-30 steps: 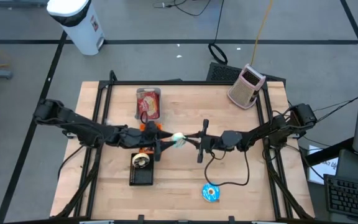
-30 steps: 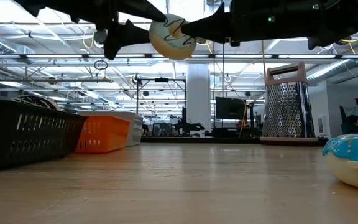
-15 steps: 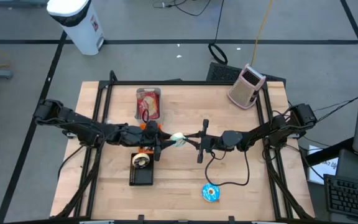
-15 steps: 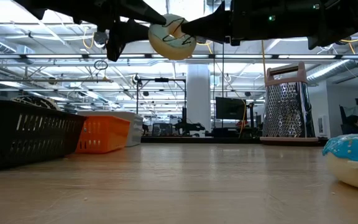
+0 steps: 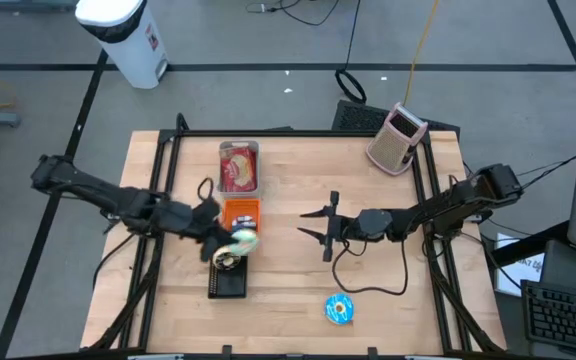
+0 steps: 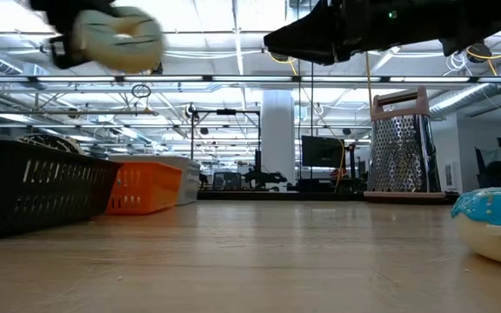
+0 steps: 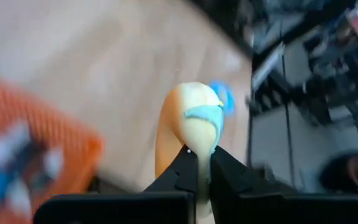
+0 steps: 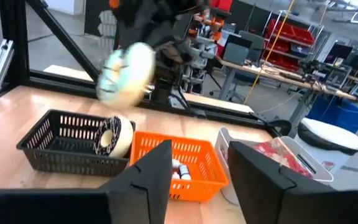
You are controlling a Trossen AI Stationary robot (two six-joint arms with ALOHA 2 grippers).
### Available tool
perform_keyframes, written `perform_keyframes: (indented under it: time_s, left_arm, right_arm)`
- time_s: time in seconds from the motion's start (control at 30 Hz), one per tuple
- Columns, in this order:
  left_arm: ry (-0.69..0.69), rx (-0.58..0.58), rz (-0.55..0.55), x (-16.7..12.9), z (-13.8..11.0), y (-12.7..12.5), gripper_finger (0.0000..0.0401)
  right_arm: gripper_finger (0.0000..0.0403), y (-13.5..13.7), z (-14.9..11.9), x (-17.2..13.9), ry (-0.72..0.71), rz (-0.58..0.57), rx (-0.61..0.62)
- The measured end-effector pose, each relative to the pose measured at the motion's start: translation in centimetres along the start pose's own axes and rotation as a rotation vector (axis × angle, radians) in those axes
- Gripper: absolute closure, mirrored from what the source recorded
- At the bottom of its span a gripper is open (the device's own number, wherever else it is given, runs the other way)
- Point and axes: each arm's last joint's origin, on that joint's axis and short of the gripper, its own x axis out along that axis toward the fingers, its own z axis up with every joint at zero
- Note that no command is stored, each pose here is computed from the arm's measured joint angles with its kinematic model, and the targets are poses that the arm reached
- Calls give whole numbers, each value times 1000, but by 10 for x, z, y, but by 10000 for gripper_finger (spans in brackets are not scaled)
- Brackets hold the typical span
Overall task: Pick & Place Food Item
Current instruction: Put the green donut into the black bin
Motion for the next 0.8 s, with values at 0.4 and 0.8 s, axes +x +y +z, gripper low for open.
perform_keyframes:
  time_s: [0.4, 0.8]
  left_arm:
    - [281, -34, 186, 22, -58, -6, 394]
    - [391, 25, 279, 57, -73, 5, 394]
  right_arm:
    - [254, 0, 1, -1, 2, 3, 0]
    - [250, 0, 1, -1, 2, 3, 21]
